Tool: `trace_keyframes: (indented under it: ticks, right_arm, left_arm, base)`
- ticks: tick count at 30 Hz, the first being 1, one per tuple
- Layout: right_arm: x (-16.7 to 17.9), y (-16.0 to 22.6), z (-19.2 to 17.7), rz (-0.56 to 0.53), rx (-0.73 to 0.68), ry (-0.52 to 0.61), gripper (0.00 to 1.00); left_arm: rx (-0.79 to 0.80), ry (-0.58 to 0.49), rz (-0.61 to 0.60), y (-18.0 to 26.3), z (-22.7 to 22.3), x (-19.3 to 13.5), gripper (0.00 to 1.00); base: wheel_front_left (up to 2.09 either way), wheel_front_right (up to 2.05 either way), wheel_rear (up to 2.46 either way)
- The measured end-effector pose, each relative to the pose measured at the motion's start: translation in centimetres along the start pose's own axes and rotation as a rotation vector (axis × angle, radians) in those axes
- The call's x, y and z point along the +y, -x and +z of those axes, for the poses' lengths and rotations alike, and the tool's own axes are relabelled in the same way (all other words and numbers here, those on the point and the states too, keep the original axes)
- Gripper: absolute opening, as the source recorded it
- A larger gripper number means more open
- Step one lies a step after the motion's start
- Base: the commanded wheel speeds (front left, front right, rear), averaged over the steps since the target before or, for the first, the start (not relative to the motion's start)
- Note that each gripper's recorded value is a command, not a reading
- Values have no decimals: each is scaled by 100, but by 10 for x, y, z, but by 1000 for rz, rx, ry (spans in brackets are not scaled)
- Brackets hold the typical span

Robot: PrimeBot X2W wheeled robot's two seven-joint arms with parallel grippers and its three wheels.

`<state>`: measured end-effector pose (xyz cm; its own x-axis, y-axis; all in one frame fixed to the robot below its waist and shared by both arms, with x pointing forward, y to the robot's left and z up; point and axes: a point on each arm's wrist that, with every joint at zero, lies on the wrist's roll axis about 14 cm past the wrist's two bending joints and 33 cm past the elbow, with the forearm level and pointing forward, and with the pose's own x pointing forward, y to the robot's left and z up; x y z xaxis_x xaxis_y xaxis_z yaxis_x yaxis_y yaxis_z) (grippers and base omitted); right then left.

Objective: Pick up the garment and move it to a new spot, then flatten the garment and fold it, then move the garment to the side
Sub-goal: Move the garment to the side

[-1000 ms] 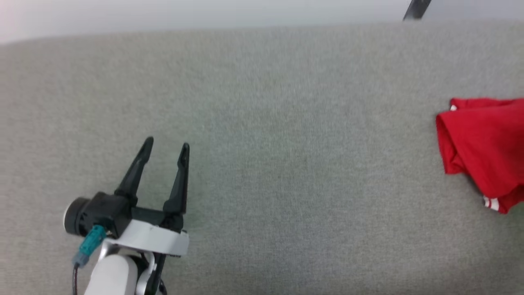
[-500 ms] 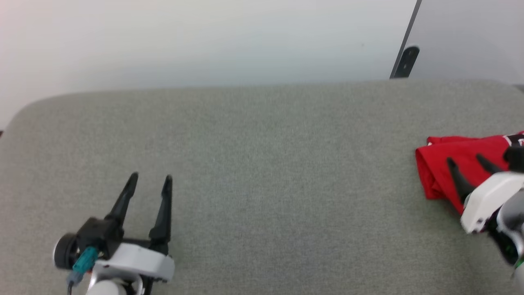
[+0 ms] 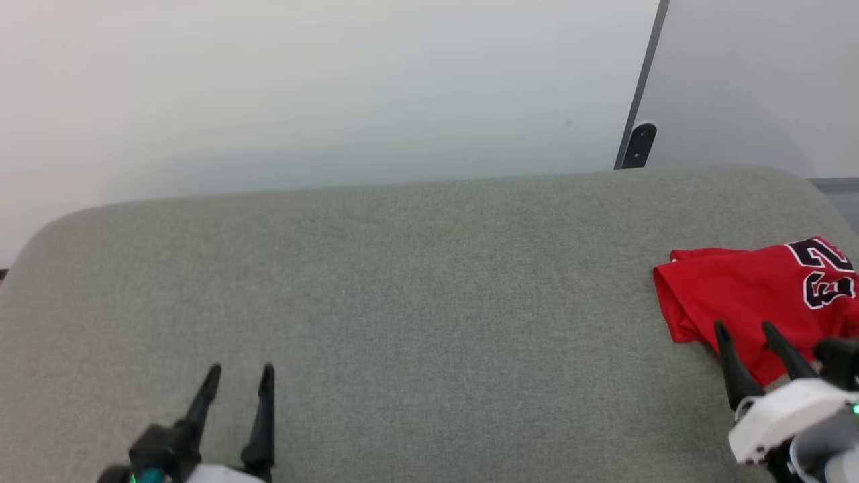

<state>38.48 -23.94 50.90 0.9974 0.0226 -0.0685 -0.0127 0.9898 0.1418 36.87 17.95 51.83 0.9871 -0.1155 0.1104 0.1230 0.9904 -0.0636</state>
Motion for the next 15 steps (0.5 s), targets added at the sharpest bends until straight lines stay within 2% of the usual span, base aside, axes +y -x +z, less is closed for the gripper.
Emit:
trace_keyframes:
  ticks: [6, 15]
  right_arm:
    - [11, 25, -2, -1, -17, -30, 100]
    - [31, 49, -1, 7, -24, -74, 100]
  left_arm:
    - [20, 29, 23, 19, -8, -3, 100]
    - [34, 13, 73, 50, -10, 9, 100]
  base:
    - [0, 0, 0]
    - [0, 0, 0]
